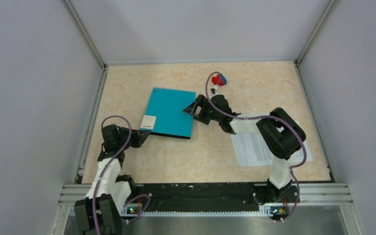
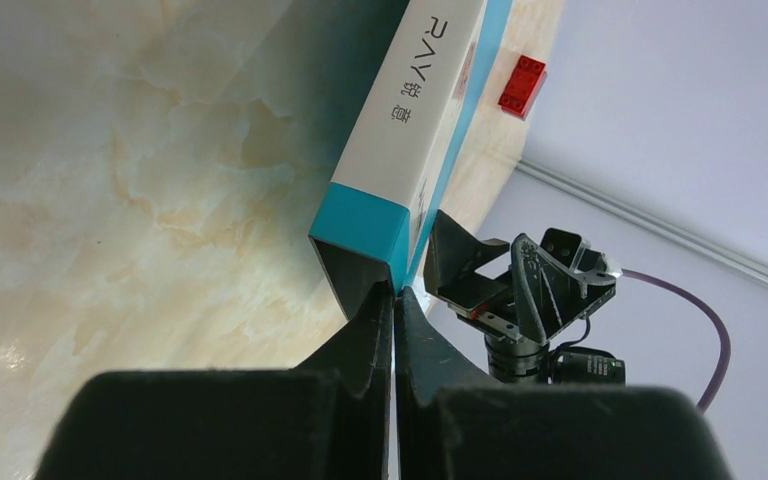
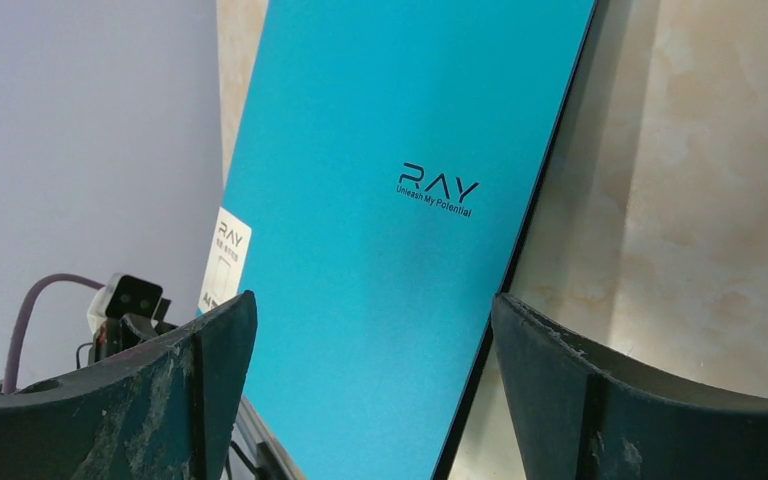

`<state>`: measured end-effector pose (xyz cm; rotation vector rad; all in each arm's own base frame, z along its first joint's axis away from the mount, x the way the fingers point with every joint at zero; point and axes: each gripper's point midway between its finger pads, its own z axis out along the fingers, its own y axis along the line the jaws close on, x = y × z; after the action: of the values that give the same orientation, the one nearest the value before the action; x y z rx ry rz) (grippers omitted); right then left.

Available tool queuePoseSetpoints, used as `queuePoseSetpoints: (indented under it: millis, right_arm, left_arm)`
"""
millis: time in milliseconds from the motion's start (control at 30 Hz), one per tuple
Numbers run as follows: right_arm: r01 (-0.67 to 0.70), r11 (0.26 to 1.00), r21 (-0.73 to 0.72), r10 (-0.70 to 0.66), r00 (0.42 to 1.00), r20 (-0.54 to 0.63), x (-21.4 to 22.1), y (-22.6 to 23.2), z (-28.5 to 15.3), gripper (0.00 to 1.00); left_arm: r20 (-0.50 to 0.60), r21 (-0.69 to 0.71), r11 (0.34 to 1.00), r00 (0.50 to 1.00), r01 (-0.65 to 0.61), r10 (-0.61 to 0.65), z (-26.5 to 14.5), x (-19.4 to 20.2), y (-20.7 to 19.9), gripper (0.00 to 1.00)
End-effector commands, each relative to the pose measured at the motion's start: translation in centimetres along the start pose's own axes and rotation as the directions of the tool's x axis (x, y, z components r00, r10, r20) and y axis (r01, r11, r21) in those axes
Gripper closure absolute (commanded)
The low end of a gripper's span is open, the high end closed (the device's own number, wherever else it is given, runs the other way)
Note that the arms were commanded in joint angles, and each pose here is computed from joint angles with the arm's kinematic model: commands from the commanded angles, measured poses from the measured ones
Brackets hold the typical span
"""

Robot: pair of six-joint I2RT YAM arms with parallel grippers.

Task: Put the files into the folder

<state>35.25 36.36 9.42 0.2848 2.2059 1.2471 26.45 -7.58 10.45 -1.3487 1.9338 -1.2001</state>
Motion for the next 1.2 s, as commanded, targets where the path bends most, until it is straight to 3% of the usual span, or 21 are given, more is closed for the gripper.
queuePoseSetpoints:
  millis: [0,333,1167]
  right_arm:
    - [-0.001,0.998,-0.056,0.001,1.0,-0.005,0.2,2.3,-0.4,0.14]
    - [0.001,1.0,0.016,-0.001,1.0,0.008,0.4,0.3,-0.8,0.14]
    - [-0.064,0.987,-0.146,0.062,0.998,-0.021,0.0,5.1,-0.6,0.19]
  left_arm:
    - [-0.055,0.024,1.0,0.998,-0.014,0.015,-0.4,1.3,-0.1,1.0]
    - [-0.046,0.022,1.0,0.999,-0.019,0.02,-0.4,1.1,-0.2,1.0]
    - [-0.074,-0.006,1.0,0.997,-0.022,0.021,-0.2,1.5,1.1,1.0]
